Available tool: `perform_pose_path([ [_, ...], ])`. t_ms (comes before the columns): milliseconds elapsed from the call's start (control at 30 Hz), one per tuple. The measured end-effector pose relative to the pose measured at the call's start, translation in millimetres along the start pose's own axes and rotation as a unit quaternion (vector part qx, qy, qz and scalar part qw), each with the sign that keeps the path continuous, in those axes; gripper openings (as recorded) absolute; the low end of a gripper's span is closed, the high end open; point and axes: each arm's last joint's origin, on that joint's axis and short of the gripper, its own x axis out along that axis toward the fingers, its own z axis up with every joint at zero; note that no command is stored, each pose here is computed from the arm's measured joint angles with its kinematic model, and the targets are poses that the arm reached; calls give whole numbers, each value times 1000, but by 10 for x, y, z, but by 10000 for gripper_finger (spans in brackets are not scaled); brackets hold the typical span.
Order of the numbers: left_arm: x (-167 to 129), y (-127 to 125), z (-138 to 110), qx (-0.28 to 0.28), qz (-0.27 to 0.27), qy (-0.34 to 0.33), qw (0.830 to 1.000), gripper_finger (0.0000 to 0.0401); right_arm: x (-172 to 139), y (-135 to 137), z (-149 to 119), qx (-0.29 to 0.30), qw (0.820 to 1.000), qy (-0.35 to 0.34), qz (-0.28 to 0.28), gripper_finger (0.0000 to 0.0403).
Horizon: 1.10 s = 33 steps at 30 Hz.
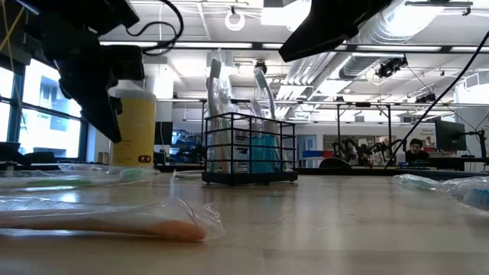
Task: Pick & Place toothbrushing station
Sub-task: Put the green toothbrush into the wire organizer
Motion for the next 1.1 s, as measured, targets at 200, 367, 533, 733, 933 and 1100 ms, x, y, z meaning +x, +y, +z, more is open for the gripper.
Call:
perform_pose_path([
  [200, 184, -47, 113, -17, 37, 66, 997, 187, 1, 6, -2, 0, 1000, 3, 15, 243],
  [367, 351, -90, 230, -1, 62, 99, 993, 187, 0, 14, -6, -1, 1000, 6, 27, 243],
  [533, 487, -112, 269, 6, 58, 136, 989, 187, 0, 14, -12, -3, 1000, 9, 28, 243],
  [733, 582, -17, 271, 30, 45, 168, 984, 186, 0, 13, -15, -2, 1000, 10, 27, 243],
  [933, 644, 44, 266, 17, 37, 188, 981, 147, 0, 13, -15, -2, 1000, 10, 27, 243],
  [1100, 646, 47, 255, 16, 36, 193, 980, 52, 0, 13, -15, -2, 1000, 10, 27, 243],
])
